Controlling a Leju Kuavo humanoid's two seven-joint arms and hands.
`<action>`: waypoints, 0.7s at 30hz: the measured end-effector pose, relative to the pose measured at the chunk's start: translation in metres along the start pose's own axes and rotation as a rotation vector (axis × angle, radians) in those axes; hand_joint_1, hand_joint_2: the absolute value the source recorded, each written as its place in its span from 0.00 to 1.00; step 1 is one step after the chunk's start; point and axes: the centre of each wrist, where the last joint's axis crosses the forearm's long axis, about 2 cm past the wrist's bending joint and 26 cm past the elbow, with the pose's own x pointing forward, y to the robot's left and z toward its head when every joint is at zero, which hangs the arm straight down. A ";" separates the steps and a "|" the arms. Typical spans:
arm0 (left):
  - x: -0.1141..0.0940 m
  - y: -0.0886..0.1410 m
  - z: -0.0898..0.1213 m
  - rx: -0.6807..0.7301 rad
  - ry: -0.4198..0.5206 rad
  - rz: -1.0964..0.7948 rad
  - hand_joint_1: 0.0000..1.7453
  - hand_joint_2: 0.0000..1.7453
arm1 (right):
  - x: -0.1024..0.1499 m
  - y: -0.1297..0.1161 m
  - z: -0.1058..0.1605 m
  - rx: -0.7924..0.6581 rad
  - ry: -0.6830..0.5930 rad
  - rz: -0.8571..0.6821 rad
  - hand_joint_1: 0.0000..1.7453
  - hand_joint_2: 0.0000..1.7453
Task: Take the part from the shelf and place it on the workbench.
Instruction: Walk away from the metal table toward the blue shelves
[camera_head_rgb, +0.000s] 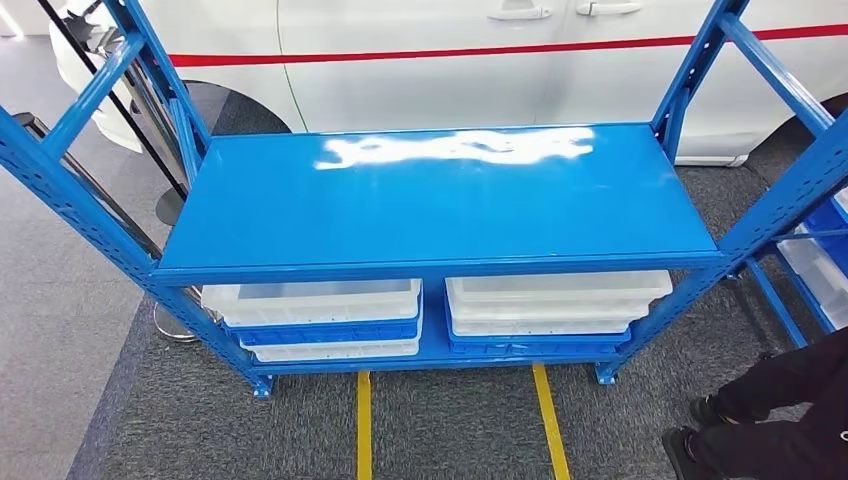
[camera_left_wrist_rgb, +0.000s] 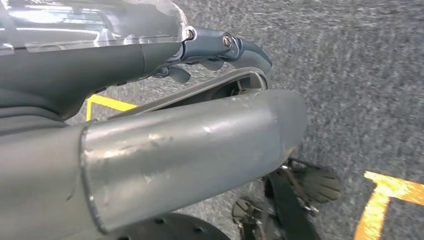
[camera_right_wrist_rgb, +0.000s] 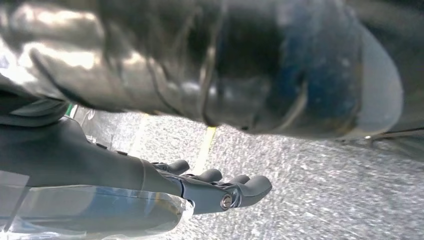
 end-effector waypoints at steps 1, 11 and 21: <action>0.000 0.000 0.000 0.000 0.001 0.000 0.00 0.00 | 0.000 0.000 0.000 0.000 0.000 0.000 0.00 0.00; 0.000 0.000 0.000 -0.003 0.006 0.000 0.00 0.00 | 0.001 0.000 0.000 -0.003 0.002 -0.006 0.00 0.00; 0.001 0.000 0.000 0.000 0.008 0.006 0.00 0.00 | 0.001 0.000 0.000 -0.029 0.003 -0.001 0.00 0.00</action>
